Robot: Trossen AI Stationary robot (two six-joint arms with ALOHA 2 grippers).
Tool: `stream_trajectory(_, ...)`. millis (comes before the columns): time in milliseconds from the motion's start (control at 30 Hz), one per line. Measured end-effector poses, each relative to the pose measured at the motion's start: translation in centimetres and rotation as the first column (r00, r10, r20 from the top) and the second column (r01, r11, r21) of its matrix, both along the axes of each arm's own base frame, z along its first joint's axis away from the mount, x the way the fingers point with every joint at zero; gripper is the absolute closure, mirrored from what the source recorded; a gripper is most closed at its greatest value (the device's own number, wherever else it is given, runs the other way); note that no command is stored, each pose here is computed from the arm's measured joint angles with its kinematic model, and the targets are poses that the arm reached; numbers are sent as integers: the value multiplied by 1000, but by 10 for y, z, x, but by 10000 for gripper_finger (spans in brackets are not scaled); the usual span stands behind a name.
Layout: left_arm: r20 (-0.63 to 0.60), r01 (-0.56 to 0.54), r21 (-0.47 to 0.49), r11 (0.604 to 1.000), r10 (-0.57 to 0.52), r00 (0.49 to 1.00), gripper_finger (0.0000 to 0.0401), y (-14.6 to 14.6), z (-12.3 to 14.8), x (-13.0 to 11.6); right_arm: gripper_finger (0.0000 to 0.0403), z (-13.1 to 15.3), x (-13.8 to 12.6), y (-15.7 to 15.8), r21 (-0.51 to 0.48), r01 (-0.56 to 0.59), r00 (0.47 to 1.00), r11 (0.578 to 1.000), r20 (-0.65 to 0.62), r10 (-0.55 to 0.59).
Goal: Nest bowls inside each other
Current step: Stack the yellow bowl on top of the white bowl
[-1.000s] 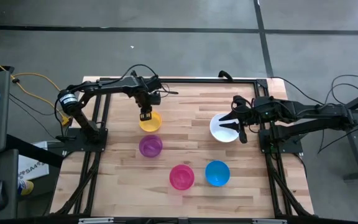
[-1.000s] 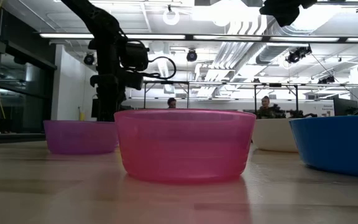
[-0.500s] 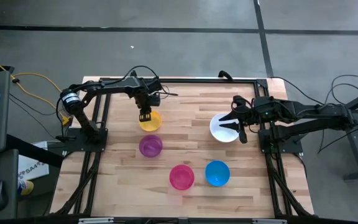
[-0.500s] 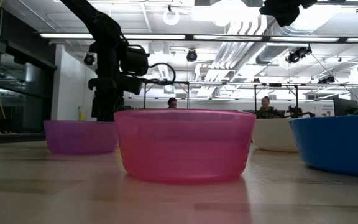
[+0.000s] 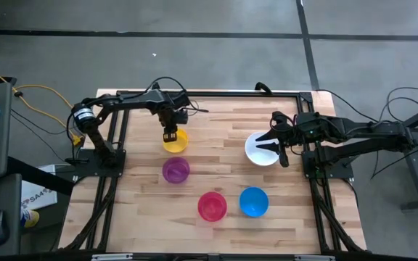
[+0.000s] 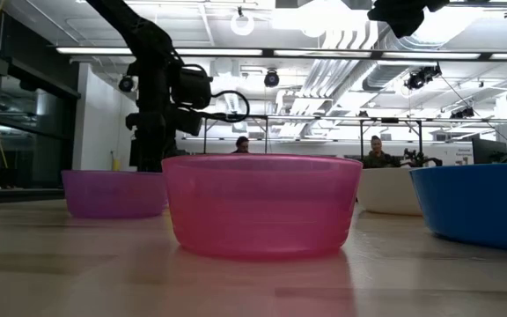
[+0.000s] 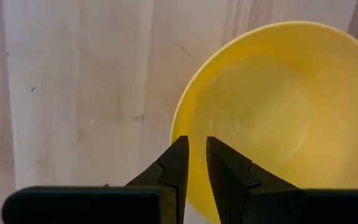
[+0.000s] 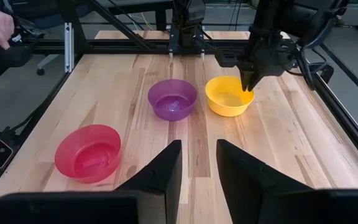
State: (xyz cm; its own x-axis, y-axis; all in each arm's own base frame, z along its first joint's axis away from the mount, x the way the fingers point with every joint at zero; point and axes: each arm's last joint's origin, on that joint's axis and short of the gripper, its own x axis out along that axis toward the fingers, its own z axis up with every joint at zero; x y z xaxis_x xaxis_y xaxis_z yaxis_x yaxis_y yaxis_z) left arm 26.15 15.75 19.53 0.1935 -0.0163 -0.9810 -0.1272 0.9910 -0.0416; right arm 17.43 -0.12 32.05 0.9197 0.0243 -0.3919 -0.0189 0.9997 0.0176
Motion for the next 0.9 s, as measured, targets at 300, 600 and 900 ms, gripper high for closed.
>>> stream_trajectory(300,50,67,71,995,-70,996,343,-5,21,16,309,0,0,0,0,0,1000,1000,0,0)
stream_trajectory(600,-3,71,104,992,-72,997,343,-5,21,13,309,0,0,0,-1,-3,1000,1000,0,3)
stream_trajectory(900,-6,59,110,992,-59,998,343,2,20,9,309,0,0,1,6,-23,1000,1000,-3,23)
